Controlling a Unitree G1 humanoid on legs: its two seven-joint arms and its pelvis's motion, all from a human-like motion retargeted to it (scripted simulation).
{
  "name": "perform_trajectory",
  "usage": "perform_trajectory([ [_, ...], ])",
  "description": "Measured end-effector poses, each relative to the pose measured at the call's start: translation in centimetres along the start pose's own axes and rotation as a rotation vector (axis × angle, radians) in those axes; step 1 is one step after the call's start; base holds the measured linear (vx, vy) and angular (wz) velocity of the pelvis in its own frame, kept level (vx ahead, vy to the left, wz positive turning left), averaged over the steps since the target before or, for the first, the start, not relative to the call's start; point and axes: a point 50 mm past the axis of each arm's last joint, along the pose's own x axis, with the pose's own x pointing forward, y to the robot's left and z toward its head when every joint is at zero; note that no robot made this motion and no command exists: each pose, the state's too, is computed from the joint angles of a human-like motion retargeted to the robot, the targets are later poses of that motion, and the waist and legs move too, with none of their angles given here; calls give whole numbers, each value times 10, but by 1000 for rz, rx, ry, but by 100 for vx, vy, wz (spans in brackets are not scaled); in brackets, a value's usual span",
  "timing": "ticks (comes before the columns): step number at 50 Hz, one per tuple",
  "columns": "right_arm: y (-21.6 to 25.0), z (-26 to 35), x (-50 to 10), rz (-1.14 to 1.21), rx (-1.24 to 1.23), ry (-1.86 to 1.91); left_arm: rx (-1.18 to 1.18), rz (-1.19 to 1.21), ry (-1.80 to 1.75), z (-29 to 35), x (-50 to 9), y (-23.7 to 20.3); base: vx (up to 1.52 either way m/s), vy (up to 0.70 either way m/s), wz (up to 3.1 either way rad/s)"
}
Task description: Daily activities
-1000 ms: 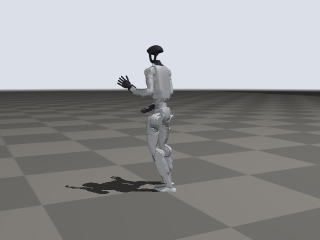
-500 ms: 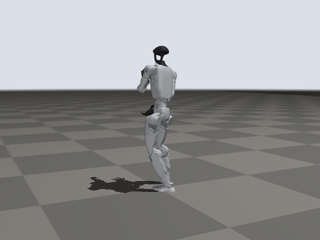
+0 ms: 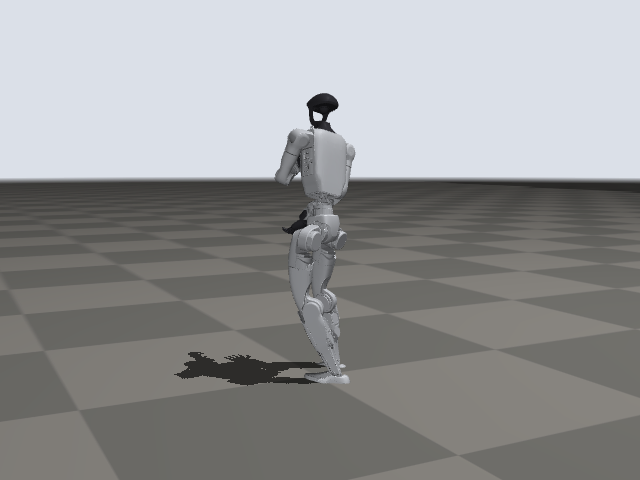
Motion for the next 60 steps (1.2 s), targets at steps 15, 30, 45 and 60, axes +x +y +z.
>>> perform_trajectory([
  [15, 1, -2, 0, 9, 3, 11, 6, -4, -16, 1, 1, 2, 0, 0, 0],
  [30, 1, -3, -1, 14, -26, 22, -29, -3, -24, 5, 1, 1, 0, 0, 0],
  [45, 0, 2, -4, 25, -79, 18, -127, 9, -20, 13, -1, 1, 0, 0, 0],
  [60, 12, 54, -7, 116, -297, -125, -148, -45, 110, -13, -49, 39, 0, 0, 0],
])
